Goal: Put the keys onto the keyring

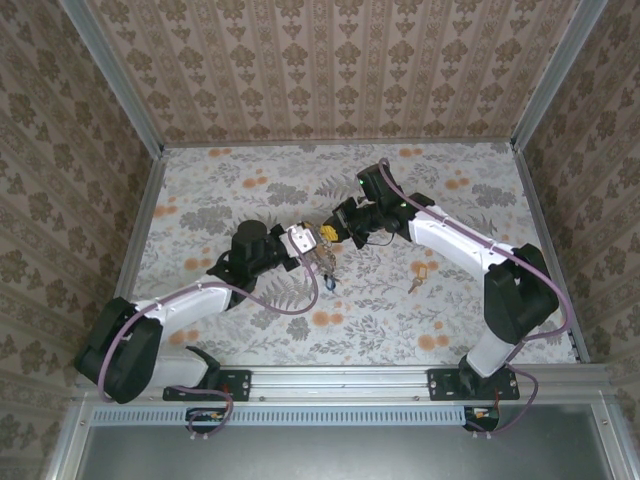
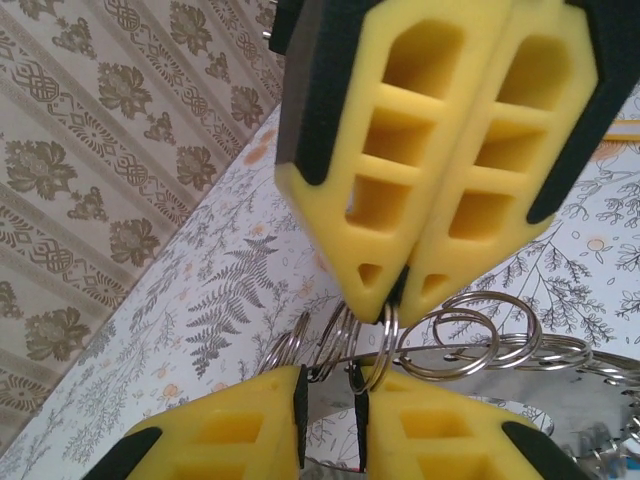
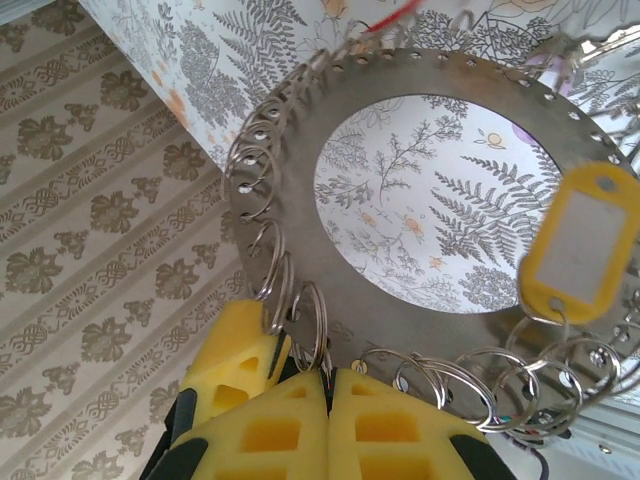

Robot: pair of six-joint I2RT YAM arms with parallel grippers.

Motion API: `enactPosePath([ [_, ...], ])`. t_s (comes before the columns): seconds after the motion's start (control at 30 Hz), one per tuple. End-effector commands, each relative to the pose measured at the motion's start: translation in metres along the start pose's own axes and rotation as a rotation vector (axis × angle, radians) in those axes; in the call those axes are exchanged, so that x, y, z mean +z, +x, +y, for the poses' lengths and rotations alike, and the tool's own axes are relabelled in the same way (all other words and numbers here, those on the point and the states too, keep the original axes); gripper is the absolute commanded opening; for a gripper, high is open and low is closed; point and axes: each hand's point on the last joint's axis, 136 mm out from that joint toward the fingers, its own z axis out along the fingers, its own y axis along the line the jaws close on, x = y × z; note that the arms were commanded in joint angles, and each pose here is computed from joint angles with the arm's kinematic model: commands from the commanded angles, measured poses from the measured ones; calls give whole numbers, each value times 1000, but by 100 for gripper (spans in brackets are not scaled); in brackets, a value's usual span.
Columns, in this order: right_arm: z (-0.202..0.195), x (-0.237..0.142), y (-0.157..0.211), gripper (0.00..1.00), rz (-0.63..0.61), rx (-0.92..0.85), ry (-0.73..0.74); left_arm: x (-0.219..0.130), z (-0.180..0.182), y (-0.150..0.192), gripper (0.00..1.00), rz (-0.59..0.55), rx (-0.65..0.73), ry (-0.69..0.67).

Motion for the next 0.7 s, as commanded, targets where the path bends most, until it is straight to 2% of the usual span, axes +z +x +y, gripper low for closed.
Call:
enactPosePath([
  [0.0, 0, -3, 20, 0, 48, 30, -7, -1, 11, -27, 22, -98, 3, -35],
  [0.5, 1, -3, 17, 0, 16, 62, -16, 2, -3, -40, 21, -152, 15, -1],
  [0.6, -1, -3, 16, 0, 5, 74, -13, 2, -2, -41, 19, -150, 21, -14],
  [0.67, 0, -3, 17, 0, 5, 73, -16, 1, 1, -42, 14, -150, 25, -28],
])
